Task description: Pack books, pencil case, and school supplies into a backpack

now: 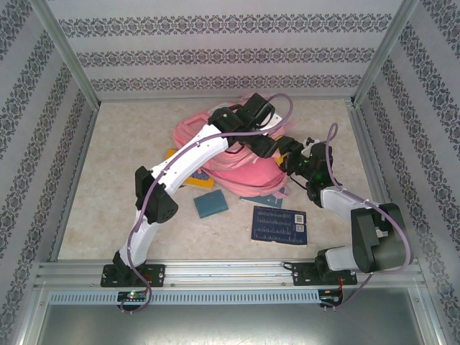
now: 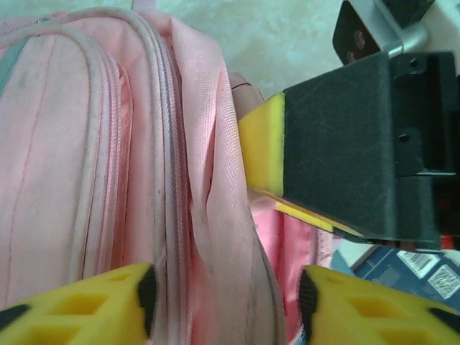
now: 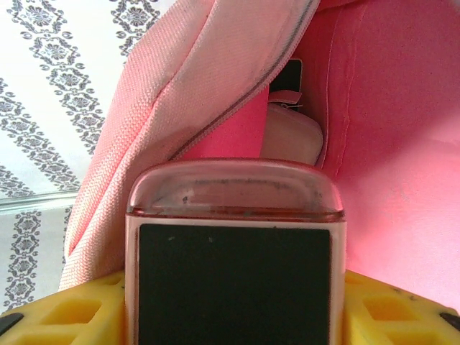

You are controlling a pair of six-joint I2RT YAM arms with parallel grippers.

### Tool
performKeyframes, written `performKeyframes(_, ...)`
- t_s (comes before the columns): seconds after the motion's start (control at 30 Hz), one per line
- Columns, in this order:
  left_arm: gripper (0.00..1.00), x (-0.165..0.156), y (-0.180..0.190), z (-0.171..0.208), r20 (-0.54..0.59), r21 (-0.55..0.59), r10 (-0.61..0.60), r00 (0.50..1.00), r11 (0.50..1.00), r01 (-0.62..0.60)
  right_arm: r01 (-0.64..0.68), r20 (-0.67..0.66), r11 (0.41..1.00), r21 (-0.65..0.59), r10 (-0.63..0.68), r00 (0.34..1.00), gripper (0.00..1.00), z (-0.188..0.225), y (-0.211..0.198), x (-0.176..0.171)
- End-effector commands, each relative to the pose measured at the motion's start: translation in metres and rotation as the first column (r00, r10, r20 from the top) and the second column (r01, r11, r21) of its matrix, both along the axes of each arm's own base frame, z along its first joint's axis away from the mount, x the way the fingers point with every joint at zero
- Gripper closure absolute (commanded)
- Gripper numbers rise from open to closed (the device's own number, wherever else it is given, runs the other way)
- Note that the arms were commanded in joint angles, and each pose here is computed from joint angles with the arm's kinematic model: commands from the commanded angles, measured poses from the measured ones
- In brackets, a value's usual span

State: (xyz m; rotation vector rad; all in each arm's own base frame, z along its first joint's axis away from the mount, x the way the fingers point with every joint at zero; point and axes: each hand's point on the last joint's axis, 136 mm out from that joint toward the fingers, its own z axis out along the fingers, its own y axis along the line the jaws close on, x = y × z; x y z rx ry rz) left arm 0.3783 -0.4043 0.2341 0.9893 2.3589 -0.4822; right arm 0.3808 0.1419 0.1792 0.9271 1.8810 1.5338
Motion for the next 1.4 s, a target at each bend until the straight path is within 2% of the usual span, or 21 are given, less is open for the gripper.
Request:
performKeyframes(0.0, 0.63, -0.005, -0.002, -0.01, -0.021, 0.04, -0.026, 0.999, 0.999, 0.026, -0.036, 0.135, 0.999, 0.023, 0.033, 0.99, 0.75, 0.037, 0.008, -0.003)
performKeyframes(0.1, 0.87, -0.004, -0.002, -0.007, -0.017, 0.035, -0.028, 0.999, 0.999, 0.029, -0.037, 0.146, 0.999, 0.004, 0.036, 0.989, 0.76, 0.039, 0.008, -0.005)
performKeyframes(0.17, 0.99, -0.004, 0.0, -0.001, -0.005, 0.027, -0.028, 1.0, 0.999, 0.028, -0.031, 0.134, 0.999, -0.02, 0.033, 0.99, 0.76, 0.034, 0.006, -0.008)
performKeyframes(0.2, 1.0, -0.002, 0.003, 0.004, 0.003, 0.021, -0.024, 1.0, 0.999, 0.024, -0.026, 0.131, 0.999, -0.033, 0.03, 0.991, 0.76, 0.032, 0.005, -0.01)
performKeyframes(0.63, 1.0, 0.013, 0.048, 0.106, 0.114, -0.183, 0.11, 0.987, 0.979, -0.088, 0.022, 0.074, 0.976, -0.215, -0.006, 0.997, 0.79, -0.02, 0.006, -0.044)
performKeyframes(0.97, 1.0, 0.008, 0.061, 0.139, 0.147, -0.24, 0.131, 0.98, 0.966, -0.093, 0.033, 0.023, 0.943, -0.33, -0.027, 0.999, 0.81, -0.056, 0.009, -0.041)
performKeyframes(1.07, 1.0, 0.008, 0.061, 0.145, 0.148, -0.256, 0.13, 0.98, 0.963, -0.089, 0.043, 0.028, 0.946, -0.321, -0.036, 0.999, 0.81, -0.054, 0.012, -0.032)
performKeyframes(1.17, 0.97, 0.008, 0.057, 0.148, 0.143, -0.277, 0.126, 0.982, 0.957, -0.083, 0.067, 0.065, 0.958, -0.279, -0.051, 0.997, 0.81, -0.037, 0.02, -0.02)
performKeyframes(1.37, 1.0, 0.015, 0.053, 0.143, 0.136, -0.28, 0.14, 0.981, 0.955, -0.097, 0.14, 0.126, 0.97, -0.2, -0.116, 0.985, 0.82, 0.002, 0.032, 0.005)
